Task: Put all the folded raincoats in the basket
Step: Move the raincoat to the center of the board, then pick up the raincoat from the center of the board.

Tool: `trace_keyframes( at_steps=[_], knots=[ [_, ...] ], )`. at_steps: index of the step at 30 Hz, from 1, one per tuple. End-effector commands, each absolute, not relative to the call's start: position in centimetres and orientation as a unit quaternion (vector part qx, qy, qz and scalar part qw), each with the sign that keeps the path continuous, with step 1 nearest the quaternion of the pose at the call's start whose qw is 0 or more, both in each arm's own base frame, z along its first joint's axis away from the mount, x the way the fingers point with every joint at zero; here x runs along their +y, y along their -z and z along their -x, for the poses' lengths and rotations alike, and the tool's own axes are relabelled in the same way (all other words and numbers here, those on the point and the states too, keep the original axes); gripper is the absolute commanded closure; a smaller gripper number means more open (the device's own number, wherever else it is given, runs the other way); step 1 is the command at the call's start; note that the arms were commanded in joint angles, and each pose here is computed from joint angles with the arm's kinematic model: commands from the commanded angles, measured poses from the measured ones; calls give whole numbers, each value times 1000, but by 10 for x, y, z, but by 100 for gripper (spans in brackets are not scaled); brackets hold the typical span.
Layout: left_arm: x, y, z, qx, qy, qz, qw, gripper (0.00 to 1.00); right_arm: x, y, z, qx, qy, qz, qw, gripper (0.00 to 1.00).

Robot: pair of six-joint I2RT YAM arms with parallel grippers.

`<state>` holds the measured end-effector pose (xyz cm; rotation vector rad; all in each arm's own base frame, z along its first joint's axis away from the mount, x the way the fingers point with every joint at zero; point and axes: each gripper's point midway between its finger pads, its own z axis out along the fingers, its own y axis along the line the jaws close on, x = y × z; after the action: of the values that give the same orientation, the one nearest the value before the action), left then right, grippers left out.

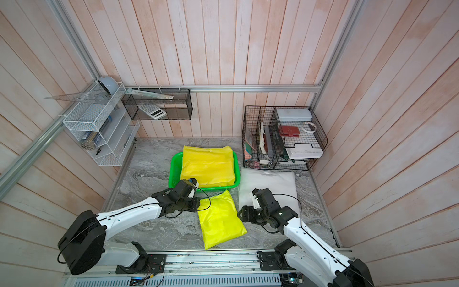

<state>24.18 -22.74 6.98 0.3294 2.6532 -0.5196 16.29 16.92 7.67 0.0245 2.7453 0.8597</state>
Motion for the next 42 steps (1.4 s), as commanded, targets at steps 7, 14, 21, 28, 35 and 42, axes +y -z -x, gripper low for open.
trace_keyframes(
  at_steps=[7,14,21,28,35,42],
  knots=[
    [-194,-62,-247,962,149,-75,216,100,171,-42,-137,951,-298,-43,74,27],
    [-182,-47,-250,968,143,-51,202,100,190,-30,-134,942,-327,-54,58,29],
    [-177,-35,-250,974,129,-37,184,100,206,-25,-133,934,-352,-50,30,32],
    [-179,-21,-248,978,137,-12,159,100,210,-16,-120,931,-362,-51,-10,34],
    [-179,-14,-246,980,135,-11,148,100,217,-19,-111,921,-385,-41,-36,34],
    [-176,-14,-246,980,130,-9,150,100,214,-19,-108,929,-369,-19,-37,31]
  ],
)
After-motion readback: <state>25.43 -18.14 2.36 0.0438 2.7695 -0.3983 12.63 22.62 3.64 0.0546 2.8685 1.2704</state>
